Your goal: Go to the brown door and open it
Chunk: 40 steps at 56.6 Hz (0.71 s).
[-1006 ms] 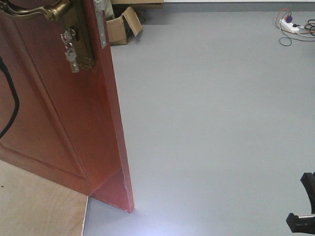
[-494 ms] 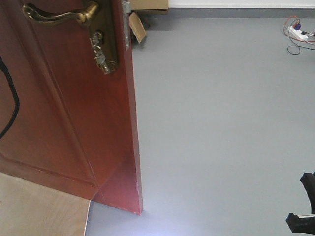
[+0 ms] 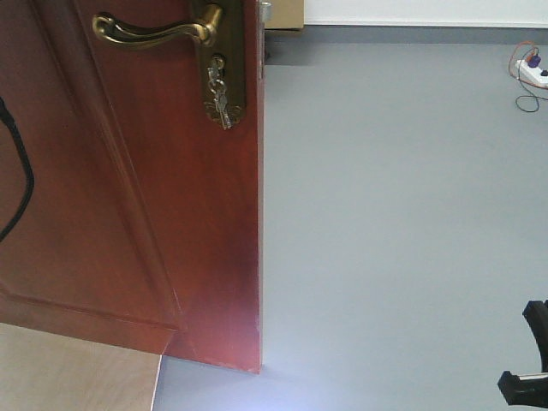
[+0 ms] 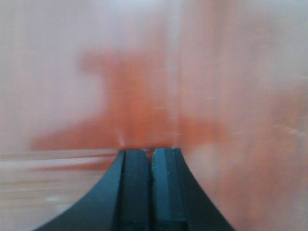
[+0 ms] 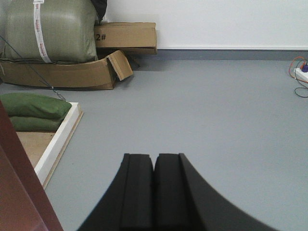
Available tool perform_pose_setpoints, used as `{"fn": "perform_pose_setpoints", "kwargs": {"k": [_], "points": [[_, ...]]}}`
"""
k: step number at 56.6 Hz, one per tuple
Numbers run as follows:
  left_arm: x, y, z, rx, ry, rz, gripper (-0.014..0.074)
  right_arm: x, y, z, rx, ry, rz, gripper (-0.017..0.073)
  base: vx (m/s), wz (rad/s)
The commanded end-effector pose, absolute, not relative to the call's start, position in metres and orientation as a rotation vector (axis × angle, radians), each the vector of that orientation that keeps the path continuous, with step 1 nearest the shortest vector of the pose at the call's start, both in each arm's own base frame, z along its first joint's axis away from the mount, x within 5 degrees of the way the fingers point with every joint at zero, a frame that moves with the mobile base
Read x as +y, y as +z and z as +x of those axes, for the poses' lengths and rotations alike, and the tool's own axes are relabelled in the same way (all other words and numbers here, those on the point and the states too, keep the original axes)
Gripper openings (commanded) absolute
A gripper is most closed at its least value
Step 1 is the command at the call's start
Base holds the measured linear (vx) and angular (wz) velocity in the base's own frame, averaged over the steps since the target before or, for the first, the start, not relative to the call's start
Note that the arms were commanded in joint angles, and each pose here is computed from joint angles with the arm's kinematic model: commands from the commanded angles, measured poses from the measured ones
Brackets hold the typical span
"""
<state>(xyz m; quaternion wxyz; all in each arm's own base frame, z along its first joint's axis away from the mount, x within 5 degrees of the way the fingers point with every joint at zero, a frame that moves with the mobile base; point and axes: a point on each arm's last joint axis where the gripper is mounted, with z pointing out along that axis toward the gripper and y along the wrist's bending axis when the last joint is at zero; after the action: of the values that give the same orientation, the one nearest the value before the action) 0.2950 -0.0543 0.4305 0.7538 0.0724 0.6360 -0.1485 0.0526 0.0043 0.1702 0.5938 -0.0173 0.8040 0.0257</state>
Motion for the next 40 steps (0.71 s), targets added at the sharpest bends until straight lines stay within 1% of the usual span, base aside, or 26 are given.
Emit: {"fn": "perform_pose_setpoints", "kwargs": {"k": [1, 17, 40], "points": [[-0.0569, 0.4539, 0.2832, 1.279, -0.368, 0.170, 0.0052, 0.0038, 0.1758, 0.0542, 1.791, 0.049, -0.043, 0.0000, 0.17, 0.01], [-0.0569, 0.4539, 0.2832, 1.279, -0.368, 0.170, 0.0052, 0.0038, 0.1758, 0.0542, 1.791, 0.049, -0.043, 0.0000, 0.13, -0.01], [-0.0569, 0.4539, 0.2832, 1.279, -0.368, 0.170, 0.0052, 0.0038, 0.1758, 0.0542, 1.791, 0.049, -0.043, 0.0000, 0.06, 0.00]]}}
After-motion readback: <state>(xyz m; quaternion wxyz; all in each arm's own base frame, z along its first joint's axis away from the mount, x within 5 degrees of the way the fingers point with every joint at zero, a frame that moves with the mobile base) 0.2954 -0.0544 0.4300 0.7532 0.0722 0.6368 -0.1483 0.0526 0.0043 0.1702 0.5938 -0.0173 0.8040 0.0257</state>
